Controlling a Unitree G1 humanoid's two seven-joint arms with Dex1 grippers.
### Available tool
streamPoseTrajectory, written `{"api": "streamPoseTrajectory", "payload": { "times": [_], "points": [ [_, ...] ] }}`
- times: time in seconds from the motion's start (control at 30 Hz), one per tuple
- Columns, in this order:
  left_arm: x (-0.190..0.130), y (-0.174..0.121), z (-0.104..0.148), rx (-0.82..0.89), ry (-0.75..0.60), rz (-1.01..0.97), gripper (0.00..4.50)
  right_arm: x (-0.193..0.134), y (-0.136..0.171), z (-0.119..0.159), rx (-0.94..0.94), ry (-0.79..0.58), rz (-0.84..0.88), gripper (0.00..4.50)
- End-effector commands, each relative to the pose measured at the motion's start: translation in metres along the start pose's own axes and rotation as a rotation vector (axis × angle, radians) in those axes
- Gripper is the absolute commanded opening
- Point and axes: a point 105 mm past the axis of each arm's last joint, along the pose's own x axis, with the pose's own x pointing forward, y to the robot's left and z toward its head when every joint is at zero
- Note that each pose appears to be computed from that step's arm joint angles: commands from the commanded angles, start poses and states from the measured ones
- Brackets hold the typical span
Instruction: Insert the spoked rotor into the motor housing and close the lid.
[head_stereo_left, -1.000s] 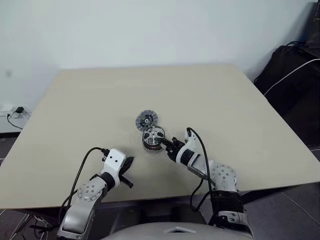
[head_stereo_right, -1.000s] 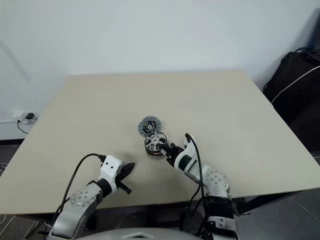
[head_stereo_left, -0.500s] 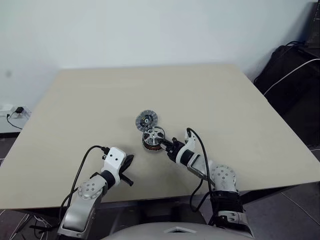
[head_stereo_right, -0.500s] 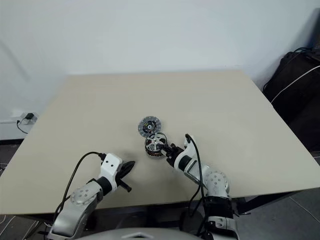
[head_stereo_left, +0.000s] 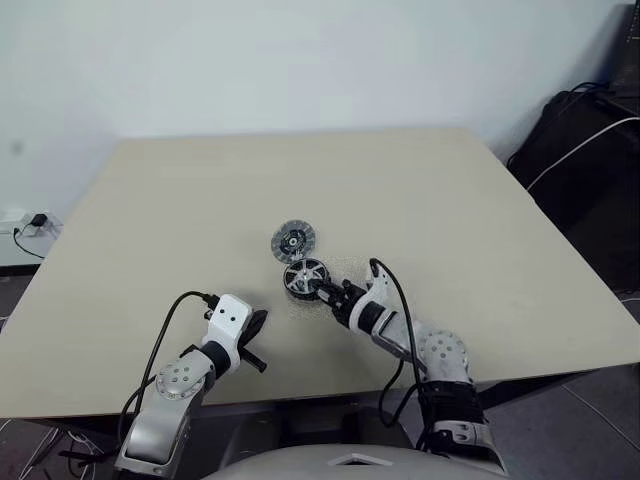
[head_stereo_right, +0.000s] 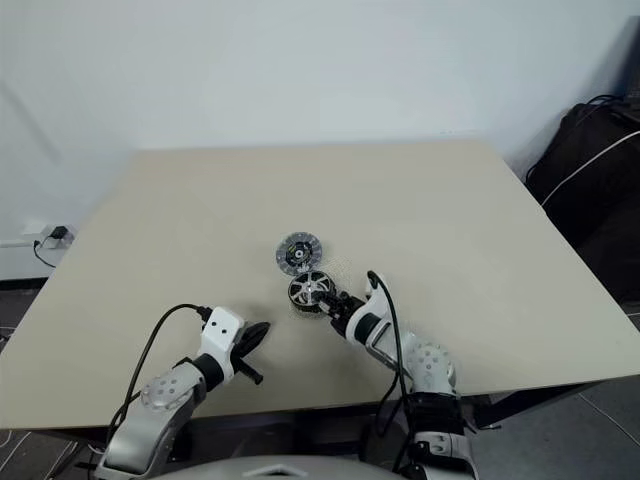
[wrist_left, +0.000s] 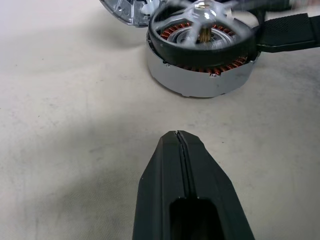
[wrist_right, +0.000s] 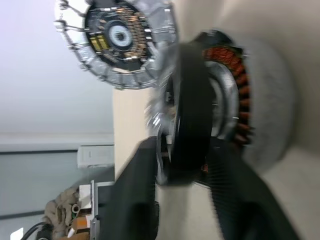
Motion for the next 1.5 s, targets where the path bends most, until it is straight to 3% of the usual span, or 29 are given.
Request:
{"api": "streamPoseTrajectory", "payload": {
  "times": [0.03,0.6,0.83,0.97,1.1,1.2,1.5],
  "points": [
    [-0.001,0.001,0.016,0.017,-0.057,0.003,0.0,0.01,0.032,0.003,-0.004,-0.048,0.111,2.38],
    [0.004,-0.004,0.014,0.008,-0.06,-0.022,0.0,-0.057,0.006,0.054,-0.242,-0.221,-0.122,2.38],
    [0.006,-0.005,0.013,0.012,-0.057,-0.035,0.0,-0.058,0.011,0.056,-0.358,-0.223,-0.156,2.38],
    [0.007,-0.004,0.013,0.014,-0.057,-0.038,0.0,-0.048,0.015,0.05,-0.638,-0.18,-0.237,1.44],
    [0.007,-0.004,0.012,0.016,-0.055,-0.039,0.0,-0.034,0.018,0.05,-1.121,-0.161,-0.328,0.1],
    [0.007,-0.003,0.011,0.016,-0.054,-0.035,0.0,-0.019,0.027,0.044,-1.283,-0.162,-0.289,0.04],
    [0.004,0.001,0.008,0.018,-0.05,-0.012,0.0,0.014,0.042,0.029,-1.332,-0.133,-0.186,0.04]
  ]
}}
